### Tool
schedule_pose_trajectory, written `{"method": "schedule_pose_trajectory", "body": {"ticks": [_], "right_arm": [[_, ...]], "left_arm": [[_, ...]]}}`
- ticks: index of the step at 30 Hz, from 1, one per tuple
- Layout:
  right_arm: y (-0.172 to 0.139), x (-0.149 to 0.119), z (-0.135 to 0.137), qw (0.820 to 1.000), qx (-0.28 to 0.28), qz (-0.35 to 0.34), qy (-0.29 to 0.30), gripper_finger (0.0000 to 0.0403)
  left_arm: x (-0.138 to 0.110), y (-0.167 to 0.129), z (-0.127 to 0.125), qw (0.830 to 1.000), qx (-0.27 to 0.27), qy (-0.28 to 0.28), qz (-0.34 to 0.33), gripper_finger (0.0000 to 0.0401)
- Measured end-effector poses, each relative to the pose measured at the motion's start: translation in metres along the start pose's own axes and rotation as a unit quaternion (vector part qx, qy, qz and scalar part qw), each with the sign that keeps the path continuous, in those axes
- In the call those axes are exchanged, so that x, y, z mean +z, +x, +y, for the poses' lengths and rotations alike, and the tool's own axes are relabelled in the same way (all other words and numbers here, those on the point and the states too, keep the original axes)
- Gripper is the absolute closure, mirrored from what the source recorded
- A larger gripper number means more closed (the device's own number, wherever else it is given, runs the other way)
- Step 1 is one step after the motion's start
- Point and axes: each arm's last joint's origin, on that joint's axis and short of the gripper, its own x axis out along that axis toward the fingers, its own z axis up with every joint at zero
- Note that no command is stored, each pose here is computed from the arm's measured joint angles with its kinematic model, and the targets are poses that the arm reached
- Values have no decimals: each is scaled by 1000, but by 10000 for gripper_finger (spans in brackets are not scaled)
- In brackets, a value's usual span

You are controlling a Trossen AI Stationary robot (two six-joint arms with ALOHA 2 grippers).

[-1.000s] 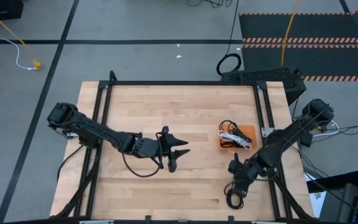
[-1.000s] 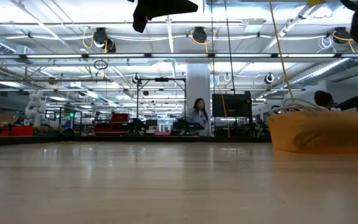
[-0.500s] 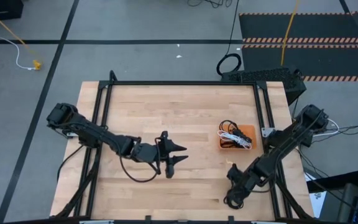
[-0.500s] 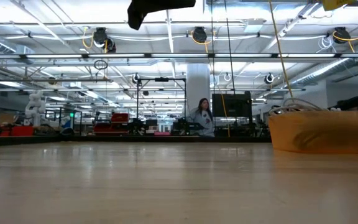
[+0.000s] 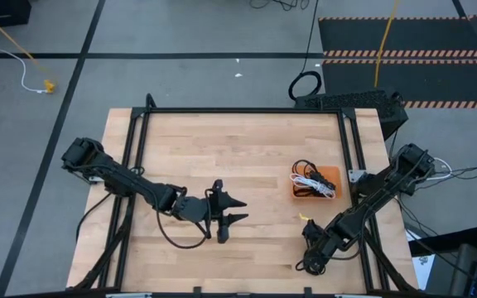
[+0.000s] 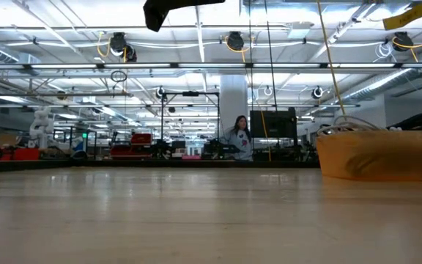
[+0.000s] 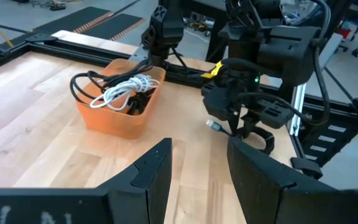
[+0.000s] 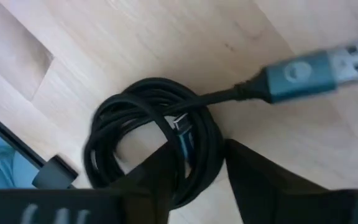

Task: Pick and place USB-C Cables
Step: Put the black charger cable into the bin

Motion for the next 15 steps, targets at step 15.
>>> {"method": "schedule_pose_trajectory", "body": {"ticks": [15], "right_arm": [[-1,1,10,995,51,-23,-87,389]], "left_arm": [[-2,0,1,1000,3,4,8,244]]}}
